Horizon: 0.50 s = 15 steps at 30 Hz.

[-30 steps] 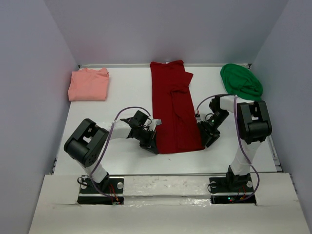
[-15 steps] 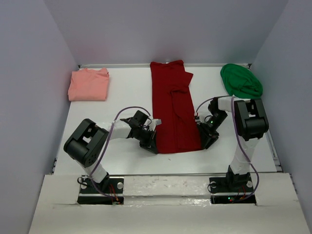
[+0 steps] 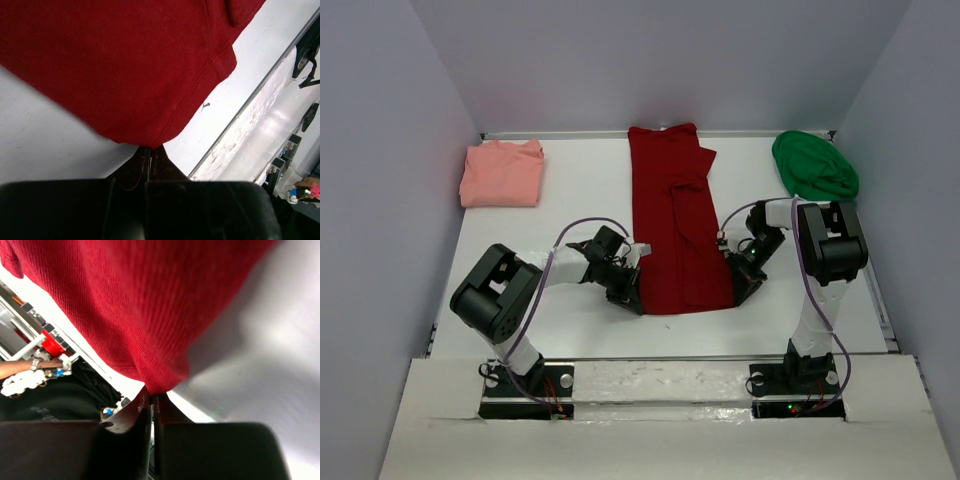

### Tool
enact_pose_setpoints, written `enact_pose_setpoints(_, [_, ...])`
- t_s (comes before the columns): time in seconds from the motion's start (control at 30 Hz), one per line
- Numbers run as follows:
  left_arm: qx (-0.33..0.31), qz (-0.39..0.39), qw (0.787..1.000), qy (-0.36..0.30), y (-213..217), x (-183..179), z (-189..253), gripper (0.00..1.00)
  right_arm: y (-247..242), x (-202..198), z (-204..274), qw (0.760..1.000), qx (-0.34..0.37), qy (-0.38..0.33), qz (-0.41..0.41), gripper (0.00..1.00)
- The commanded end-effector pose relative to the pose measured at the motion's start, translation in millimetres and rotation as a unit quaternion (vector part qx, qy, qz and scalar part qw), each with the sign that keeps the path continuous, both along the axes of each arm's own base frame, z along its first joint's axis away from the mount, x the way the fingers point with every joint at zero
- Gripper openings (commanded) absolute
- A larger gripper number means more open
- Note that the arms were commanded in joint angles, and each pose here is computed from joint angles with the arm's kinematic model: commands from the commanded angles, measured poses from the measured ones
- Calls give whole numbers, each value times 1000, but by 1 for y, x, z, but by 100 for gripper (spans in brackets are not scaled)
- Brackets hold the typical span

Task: Fold and stack the t-shirts
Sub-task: Grab the bottom of the folded rectangular tshirt with both arms

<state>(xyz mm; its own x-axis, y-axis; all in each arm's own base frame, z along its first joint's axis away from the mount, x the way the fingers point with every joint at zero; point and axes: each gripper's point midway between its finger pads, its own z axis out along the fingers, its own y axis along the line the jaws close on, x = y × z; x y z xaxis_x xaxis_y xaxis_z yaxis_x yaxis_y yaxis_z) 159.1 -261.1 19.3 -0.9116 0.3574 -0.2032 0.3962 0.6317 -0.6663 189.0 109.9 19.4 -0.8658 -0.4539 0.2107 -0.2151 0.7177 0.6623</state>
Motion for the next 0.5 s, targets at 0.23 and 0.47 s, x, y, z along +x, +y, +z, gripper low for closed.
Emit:
enact_pose_setpoints(0.23, [-26, -24, 999, -41, -13, 15, 30, 0, 1, 13, 8, 1000, 12, -27, 5, 0])
enact_pose_setpoints(0.47, [-33, -41, 995, -88, -19, 32, 55, 0, 0, 23, 35, 998, 12, -66, 7, 0])
